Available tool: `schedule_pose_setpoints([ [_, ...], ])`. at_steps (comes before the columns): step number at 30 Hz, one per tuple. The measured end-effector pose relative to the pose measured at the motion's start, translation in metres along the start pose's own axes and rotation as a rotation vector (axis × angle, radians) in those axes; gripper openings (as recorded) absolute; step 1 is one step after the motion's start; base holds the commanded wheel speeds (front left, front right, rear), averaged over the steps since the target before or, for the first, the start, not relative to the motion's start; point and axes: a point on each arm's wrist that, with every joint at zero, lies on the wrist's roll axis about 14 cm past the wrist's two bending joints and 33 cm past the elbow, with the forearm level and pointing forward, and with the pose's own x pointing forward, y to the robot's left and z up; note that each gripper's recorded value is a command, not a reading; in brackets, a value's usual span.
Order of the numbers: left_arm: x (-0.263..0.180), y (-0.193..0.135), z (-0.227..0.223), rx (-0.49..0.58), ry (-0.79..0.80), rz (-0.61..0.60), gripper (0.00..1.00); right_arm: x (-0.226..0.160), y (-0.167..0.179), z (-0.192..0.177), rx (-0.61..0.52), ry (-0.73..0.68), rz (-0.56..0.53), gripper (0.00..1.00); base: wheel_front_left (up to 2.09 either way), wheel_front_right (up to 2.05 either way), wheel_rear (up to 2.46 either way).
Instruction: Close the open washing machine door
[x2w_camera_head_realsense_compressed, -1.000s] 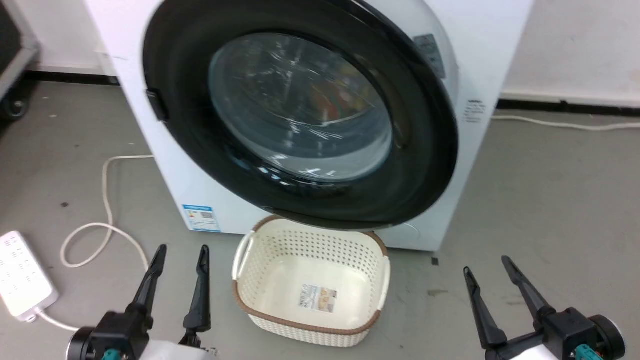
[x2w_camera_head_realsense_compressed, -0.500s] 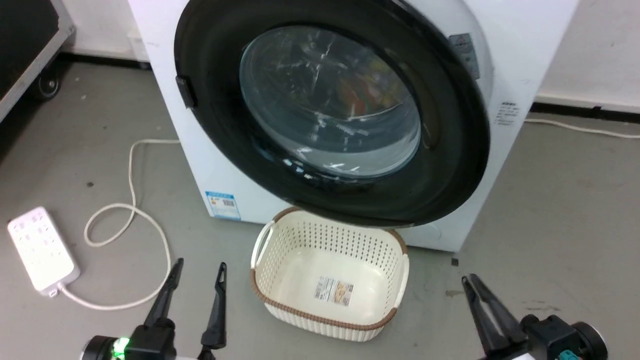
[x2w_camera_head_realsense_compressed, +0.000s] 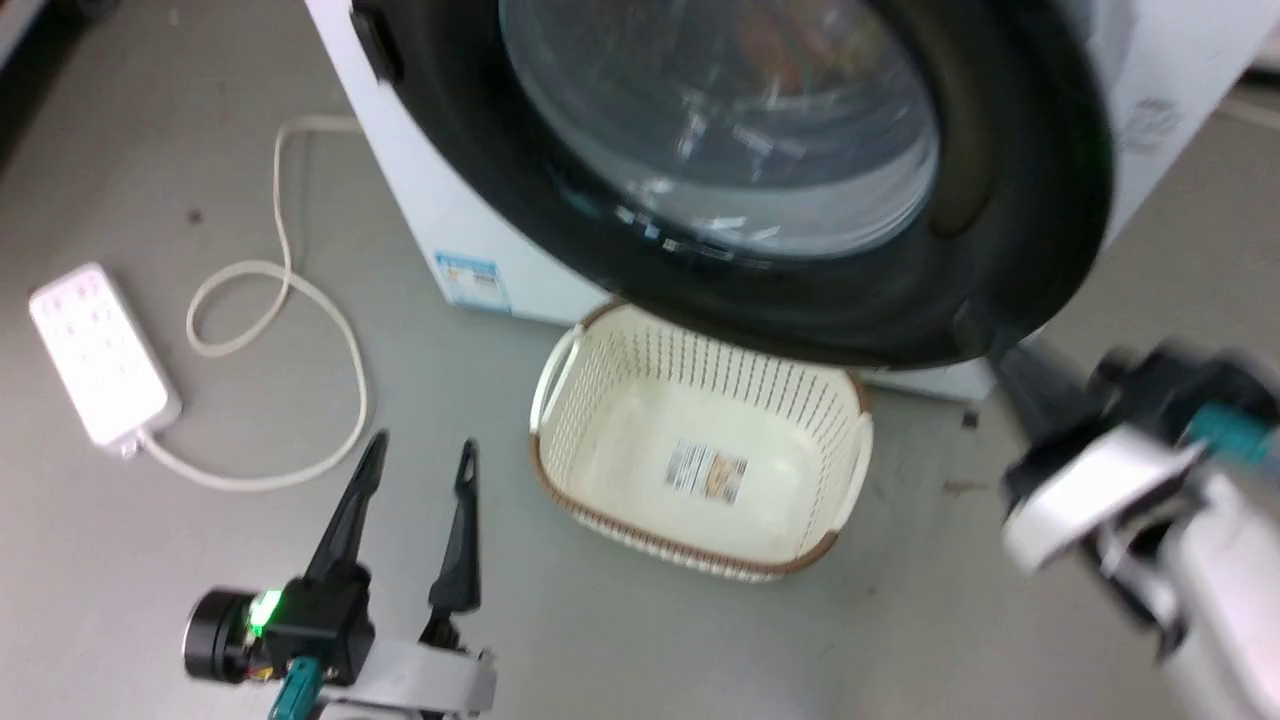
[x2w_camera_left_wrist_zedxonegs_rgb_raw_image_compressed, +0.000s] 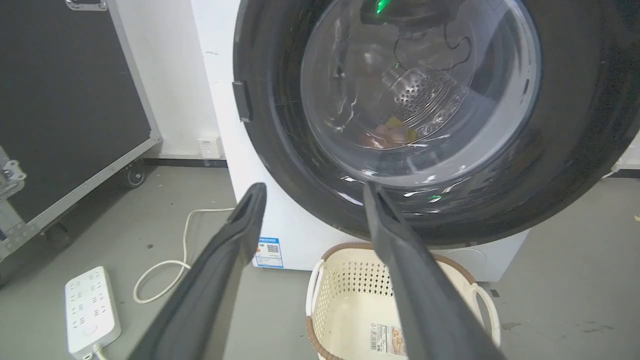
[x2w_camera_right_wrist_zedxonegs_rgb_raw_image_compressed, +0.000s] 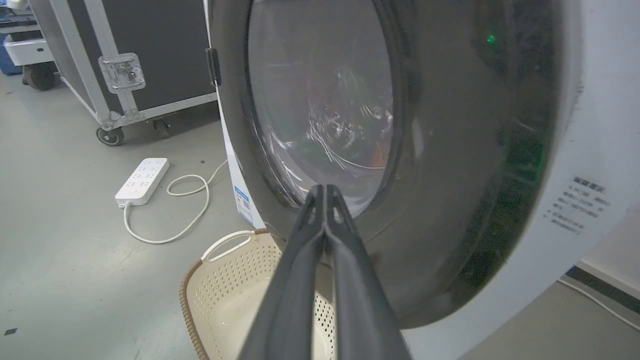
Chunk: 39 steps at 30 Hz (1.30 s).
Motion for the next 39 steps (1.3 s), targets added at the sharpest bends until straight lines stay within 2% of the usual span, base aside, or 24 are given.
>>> schedule_pose_setpoints([
  [4, 0.014, 0.000, -0.008, -0.007, 0.014, 0.011, 1.00, 0.031, -0.030, -0.017, 0.073, 0.071, -0.029, 0.00, 0.00, 0.00, 0.00],
  [6, 0.020, 0.002, -0.014, -0.005, 0.027, 0.018, 1.00, 0.051, -0.052, -0.027, 0.064, 0.113, -0.044, 0.00, 0.00, 0.00, 0.00],
  [16, 0.022, 0.012, -0.032, 0.000, 0.080, 0.063, 1.00, 0.104, -0.104, -0.037, 0.110, 0.160, -0.128, 0.00, 0.00, 0.00, 0.00],
  [22, 0.026, 0.012, -0.033, 0.004, 0.077, 0.066, 1.00, 0.114, -0.116, -0.040, 0.110, 0.174, -0.152, 0.00, 0.00, 0.00, 0.00],
  [28, 0.028, 0.006, -0.026, -0.006, 0.055, 0.052, 1.00, 0.105, -0.119, -0.036, 0.096, 0.180, -0.174, 0.00, 0.00, 0.00, 0.00],
  [29, 0.028, 0.006, -0.026, -0.006, 0.055, 0.052, 1.00, 0.105, -0.119, -0.036, 0.096, 0.180, -0.174, 0.14, 0.00, 0.00, 0.00],
  [30, 0.027, 0.005, -0.021, -0.009, 0.044, 0.050, 1.00, 0.102, -0.117, -0.027, 0.103, 0.158, -0.174, 1.00, 0.00, 0.00, 0.00],
  [36, 0.017, 0.002, -0.012, -0.030, 0.027, 0.038, 1.00, 0.078, -0.105, -0.002, 0.074, 0.057, -0.168, 1.00, 0.00, 0.00, 0.00],
  [37, 0.010, 0.003, -0.010, -0.054, 0.026, 0.045, 1.00, 0.058, -0.098, -0.001, 0.074, 0.032, -0.174, 1.00, 0.00, 0.00, 0.00],
  [38, 0.010, 0.003, -0.010, -0.054, 0.026, 0.045, 1.00, 0.058, -0.098, -0.001, 0.074, 0.032, -0.174, 1.00, 0.00, 0.00, 0.00],
  [39, 0.002, 0.003, -0.007, -0.066, 0.022, 0.044, 1.00, 0.035, -0.092, -0.001, 0.047, 0.018, -0.179, 1.00, 0.00, 0.00, 0.00],
])
